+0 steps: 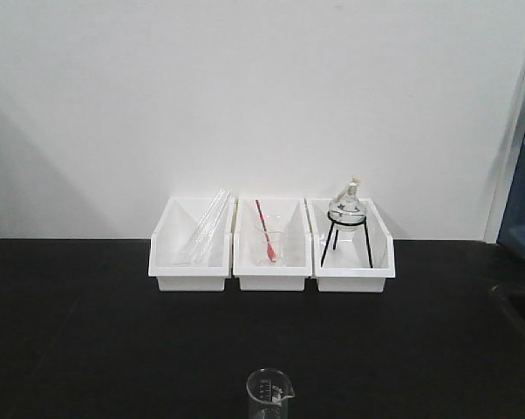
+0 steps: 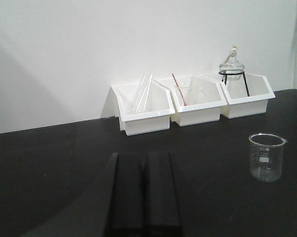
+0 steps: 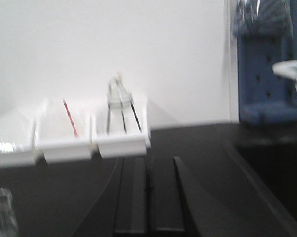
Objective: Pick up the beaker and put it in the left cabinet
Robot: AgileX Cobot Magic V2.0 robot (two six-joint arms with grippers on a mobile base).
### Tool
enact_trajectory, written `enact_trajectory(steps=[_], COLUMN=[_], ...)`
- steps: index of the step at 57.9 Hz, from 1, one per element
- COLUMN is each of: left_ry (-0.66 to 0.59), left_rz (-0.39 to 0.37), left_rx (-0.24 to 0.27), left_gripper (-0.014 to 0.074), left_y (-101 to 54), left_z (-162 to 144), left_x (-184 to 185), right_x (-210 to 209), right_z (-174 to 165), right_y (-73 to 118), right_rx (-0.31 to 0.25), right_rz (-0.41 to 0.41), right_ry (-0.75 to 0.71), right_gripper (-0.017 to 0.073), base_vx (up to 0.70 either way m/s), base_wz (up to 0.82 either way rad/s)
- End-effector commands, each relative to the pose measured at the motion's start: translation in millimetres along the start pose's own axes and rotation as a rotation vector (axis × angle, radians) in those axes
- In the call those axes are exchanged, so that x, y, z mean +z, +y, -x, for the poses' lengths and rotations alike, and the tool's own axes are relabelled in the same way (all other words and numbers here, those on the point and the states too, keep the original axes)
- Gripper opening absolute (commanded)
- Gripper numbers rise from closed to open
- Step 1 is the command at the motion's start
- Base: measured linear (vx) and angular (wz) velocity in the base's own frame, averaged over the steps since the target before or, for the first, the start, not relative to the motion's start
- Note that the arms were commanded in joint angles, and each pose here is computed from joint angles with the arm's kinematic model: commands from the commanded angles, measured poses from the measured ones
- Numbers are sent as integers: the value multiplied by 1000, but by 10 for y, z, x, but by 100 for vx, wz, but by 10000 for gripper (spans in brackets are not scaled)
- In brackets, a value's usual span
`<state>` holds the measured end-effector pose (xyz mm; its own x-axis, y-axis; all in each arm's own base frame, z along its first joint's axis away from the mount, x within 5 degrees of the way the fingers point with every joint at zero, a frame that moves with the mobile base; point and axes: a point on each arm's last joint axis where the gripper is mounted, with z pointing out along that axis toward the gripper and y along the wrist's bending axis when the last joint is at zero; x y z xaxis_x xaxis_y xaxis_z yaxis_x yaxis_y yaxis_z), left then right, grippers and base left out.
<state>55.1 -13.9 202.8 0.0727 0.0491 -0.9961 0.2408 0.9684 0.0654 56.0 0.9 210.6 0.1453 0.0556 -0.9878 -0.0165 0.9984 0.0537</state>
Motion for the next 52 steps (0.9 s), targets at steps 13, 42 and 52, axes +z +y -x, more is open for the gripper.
enact_trajectory(steps=[13,42,52], left_ry=[-87,-87,-87], left_rz=[3,3,3], left_rx=[-11,-11,-11], left_gripper=[1,1,1], left_y=[2,2,2], left_z=[29,29,29], left_x=[-13,-13,-13], right_x=[20,1336,1364], right_z=[1140,1639,1608], right_y=[74,80,78], right_rx=[-37,-1,-1], right_rz=[21,12,11], right_ry=[-308,-63,-47], right_gripper=[-9,-6,45], base_vx=[0,0,0], base_wz=[0,0,0])
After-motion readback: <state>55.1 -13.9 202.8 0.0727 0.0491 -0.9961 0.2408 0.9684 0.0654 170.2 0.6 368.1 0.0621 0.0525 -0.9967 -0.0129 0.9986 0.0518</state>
